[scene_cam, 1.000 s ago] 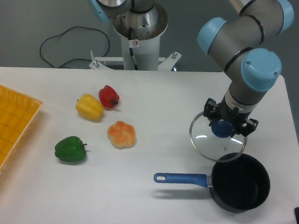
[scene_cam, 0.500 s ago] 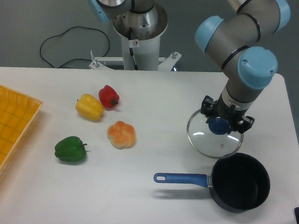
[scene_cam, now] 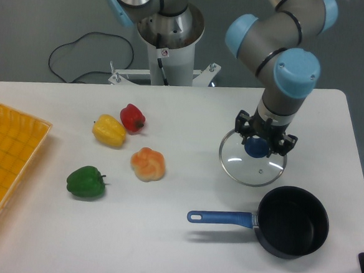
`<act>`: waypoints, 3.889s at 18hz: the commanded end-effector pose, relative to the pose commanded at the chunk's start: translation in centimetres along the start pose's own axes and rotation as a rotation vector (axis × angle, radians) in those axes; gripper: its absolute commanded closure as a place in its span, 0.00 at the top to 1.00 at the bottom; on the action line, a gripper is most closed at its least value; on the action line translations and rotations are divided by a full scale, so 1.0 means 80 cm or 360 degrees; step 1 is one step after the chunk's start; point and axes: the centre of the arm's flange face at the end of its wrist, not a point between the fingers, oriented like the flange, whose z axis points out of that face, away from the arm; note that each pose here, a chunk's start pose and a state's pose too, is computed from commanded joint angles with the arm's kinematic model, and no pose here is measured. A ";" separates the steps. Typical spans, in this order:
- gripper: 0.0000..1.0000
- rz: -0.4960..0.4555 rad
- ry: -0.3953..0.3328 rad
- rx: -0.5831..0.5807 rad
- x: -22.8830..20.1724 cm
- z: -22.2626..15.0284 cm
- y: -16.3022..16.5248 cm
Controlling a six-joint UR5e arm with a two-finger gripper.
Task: Place the lid on the table
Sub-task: 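Carry the glass lid with the gripper away from the black saucepan, then lower the held glass lid onto the table beside the orange pepper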
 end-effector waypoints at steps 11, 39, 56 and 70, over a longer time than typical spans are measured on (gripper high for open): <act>0.59 0.0110 -0.0017 0.0003 0.086 0.052 -0.024; 0.59 0.0174 -0.0028 -0.0021 0.140 0.116 -0.017; 0.60 0.0148 0.0024 -0.0024 0.141 0.136 -0.024; 0.61 0.0157 0.0049 -0.0030 0.146 0.145 -0.027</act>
